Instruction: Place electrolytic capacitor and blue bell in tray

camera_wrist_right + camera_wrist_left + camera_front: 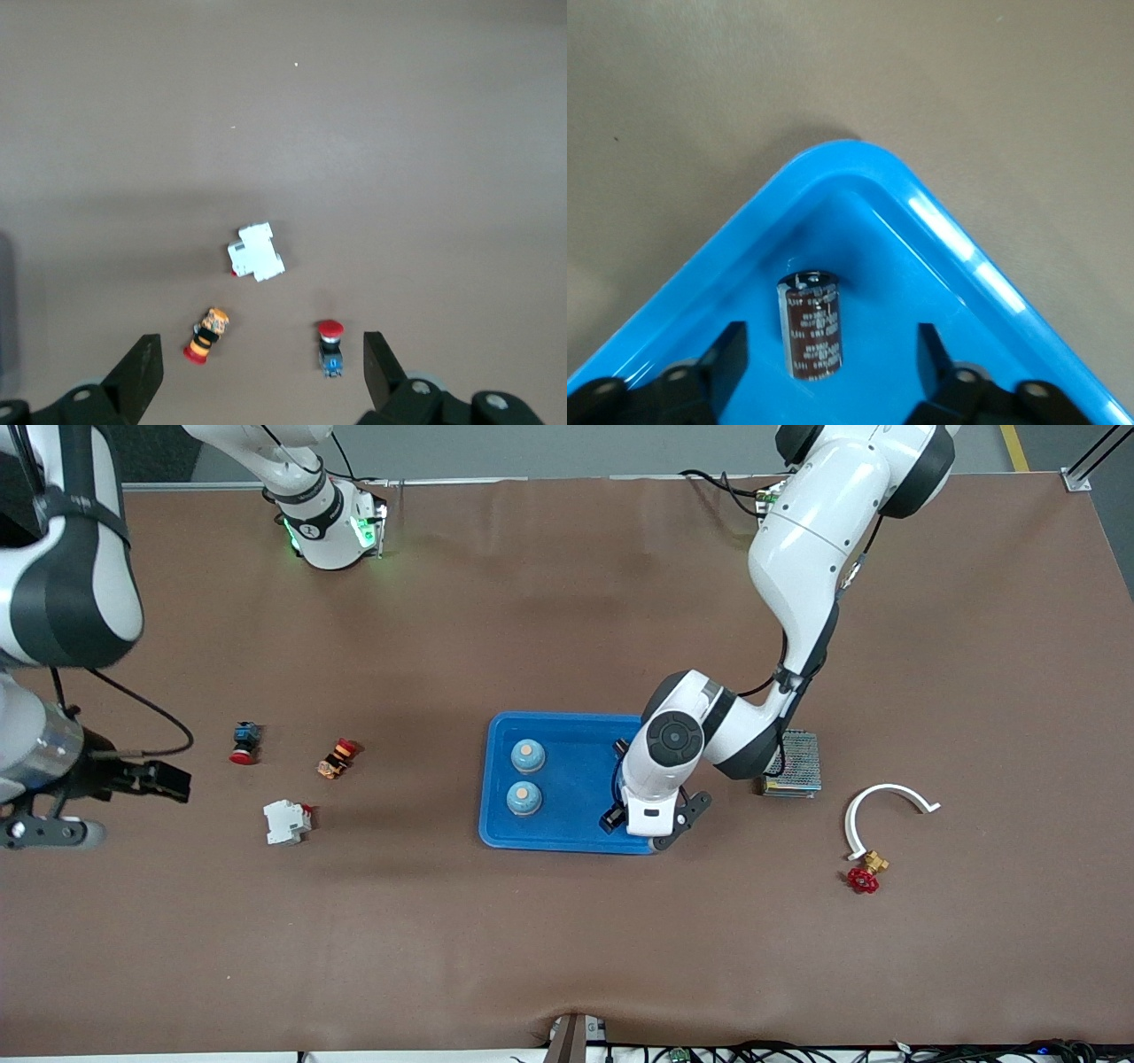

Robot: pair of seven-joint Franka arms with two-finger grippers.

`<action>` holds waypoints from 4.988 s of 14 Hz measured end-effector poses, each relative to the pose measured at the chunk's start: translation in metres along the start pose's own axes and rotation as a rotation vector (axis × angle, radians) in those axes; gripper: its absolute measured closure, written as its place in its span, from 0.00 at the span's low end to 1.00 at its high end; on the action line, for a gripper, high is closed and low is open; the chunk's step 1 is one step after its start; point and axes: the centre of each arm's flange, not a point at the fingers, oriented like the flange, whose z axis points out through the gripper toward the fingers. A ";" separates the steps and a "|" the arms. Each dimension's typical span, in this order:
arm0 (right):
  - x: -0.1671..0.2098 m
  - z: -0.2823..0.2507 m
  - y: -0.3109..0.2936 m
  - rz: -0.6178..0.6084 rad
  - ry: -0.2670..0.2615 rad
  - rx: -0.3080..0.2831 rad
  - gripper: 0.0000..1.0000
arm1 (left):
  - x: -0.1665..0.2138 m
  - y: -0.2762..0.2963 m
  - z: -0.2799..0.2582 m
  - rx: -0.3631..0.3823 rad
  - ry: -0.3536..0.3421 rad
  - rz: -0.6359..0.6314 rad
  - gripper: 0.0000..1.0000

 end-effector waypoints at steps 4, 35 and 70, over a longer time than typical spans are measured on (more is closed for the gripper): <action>-0.037 -0.037 -0.006 -0.012 0.029 -0.009 0.00 | 0.032 -0.004 -0.075 0.016 0.028 0.011 0.00; -0.102 -0.121 0.051 0.006 0.119 0.048 0.00 | 0.180 -0.273 -0.394 0.094 0.063 0.704 0.00; -0.094 -0.085 0.052 0.134 -0.051 0.139 0.00 | 0.189 -0.264 -0.403 0.077 0.079 0.739 0.00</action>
